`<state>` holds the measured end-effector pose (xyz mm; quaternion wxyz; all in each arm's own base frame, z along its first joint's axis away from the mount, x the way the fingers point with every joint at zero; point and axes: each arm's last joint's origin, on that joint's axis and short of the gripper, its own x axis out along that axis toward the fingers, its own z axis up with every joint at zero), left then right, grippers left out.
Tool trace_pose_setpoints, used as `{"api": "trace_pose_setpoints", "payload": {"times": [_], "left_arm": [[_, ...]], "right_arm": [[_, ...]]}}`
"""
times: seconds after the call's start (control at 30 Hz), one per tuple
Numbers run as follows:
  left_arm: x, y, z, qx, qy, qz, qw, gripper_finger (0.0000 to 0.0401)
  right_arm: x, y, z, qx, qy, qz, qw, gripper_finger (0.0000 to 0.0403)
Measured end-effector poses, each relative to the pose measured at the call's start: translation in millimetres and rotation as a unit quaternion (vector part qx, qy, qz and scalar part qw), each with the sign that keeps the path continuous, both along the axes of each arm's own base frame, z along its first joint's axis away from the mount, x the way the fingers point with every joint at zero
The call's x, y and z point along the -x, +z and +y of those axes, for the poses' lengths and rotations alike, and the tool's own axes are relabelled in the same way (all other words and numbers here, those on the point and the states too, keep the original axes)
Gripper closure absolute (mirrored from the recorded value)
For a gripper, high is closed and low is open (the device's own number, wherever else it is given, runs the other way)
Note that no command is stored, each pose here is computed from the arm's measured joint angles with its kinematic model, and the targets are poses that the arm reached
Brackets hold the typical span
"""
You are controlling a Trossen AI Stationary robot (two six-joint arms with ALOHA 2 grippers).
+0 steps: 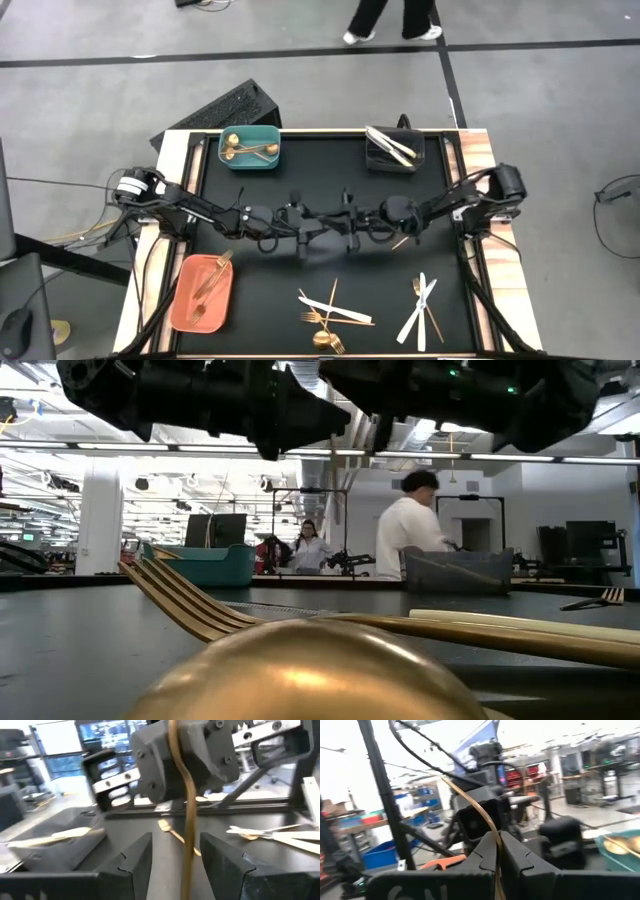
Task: Sort silverware by color (type)
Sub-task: Put the gold fork into the orange bin
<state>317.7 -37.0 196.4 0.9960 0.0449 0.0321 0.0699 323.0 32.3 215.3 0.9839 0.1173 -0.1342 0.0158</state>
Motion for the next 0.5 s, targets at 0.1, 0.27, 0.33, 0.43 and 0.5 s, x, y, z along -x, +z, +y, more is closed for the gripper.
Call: {"api": "trace_pose_setpoints", "payload": {"times": [0.1, 0.27, 0.33, 0.43, 0.5], "left_arm": [[-1, 1, 0, 0.011, -0.001, -0.003, 1.000, 0.0260], [5, -5, -5, 0.037, 0.047, 0.044, 0.997, 0.0345], [10, -2, -8, 0.038, 0.054, 0.065, 0.996, 0.0384], [21, 7, -14, 0.049, 0.069, 0.082, 0.993, 0.0392], [34, 16, -17, 0.062, 0.094, 0.098, 0.989, 0.0396]], "right_arm": [[-15, -1, 3, 0.009, 0.023, -0.002, 1.000, 0.0375], [-26, -3, 4, 0.014, 0.031, -0.001, 0.999, 0.0372], [-27, -3, 4, 0.013, 0.031, -0.001, 0.999, 0.0356], [-27, -2, 0, 0.000, 0.031, -0.003, 1.000, 0.0321], [-28, -3, -4, -0.016, 0.031, 0.001, 0.999, 0.0298]]}}
